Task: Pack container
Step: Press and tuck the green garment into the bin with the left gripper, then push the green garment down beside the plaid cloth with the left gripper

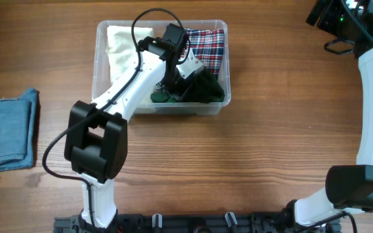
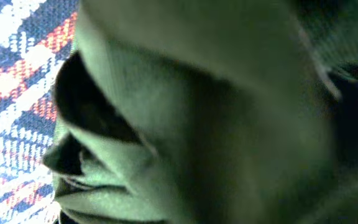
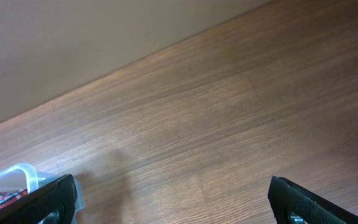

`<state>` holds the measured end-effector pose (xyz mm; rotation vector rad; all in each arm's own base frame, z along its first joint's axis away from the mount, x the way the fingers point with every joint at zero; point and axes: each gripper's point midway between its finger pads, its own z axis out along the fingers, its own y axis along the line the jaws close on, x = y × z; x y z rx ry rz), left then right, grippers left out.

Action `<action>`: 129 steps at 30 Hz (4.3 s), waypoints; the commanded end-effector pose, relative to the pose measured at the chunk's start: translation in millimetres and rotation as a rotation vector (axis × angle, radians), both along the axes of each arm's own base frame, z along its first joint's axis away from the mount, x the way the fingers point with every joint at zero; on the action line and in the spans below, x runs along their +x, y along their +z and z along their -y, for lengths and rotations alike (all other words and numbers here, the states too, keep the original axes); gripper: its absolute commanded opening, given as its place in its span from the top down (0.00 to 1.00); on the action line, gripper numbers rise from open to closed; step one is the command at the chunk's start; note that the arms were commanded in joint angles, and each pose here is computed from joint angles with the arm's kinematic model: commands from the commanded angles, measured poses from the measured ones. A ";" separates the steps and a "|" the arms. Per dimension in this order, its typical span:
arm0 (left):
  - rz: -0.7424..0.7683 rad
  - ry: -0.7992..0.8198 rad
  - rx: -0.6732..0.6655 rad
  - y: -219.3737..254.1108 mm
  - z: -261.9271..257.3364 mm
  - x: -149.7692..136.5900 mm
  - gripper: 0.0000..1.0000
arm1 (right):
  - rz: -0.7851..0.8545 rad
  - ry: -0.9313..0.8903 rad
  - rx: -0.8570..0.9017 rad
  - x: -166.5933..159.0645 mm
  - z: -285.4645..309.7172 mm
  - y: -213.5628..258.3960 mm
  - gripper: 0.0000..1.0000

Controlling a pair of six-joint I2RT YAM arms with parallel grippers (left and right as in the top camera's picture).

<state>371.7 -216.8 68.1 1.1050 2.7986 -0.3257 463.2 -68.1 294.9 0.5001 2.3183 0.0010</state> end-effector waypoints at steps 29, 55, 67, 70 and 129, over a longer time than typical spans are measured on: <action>0.325 0.058 -0.033 125.0 -13.0 13.7 0.36 | -0.003 -0.020 0.001 0.4 2.2 -2.4 0.00; 0.356 0.130 -0.001 114.6 -16.6 33.2 0.31 | -0.003 -0.020 0.001 0.4 2.2 -2.4 0.00; 0.330 0.102 0.009 92.0 -1.9 36.6 0.28 | -0.004 -0.020 0.001 0.3 2.2 -2.5 0.00; 0.302 0.079 0.019 81.2 6.5 31.0 0.29 | -0.003 -0.020 0.001 0.4 2.2 -2.4 0.01; 0.016 0.377 0.076 2.0 86.2 -15.1 0.96 | -0.003 -0.019 0.000 0.4 2.2 -2.4 0.01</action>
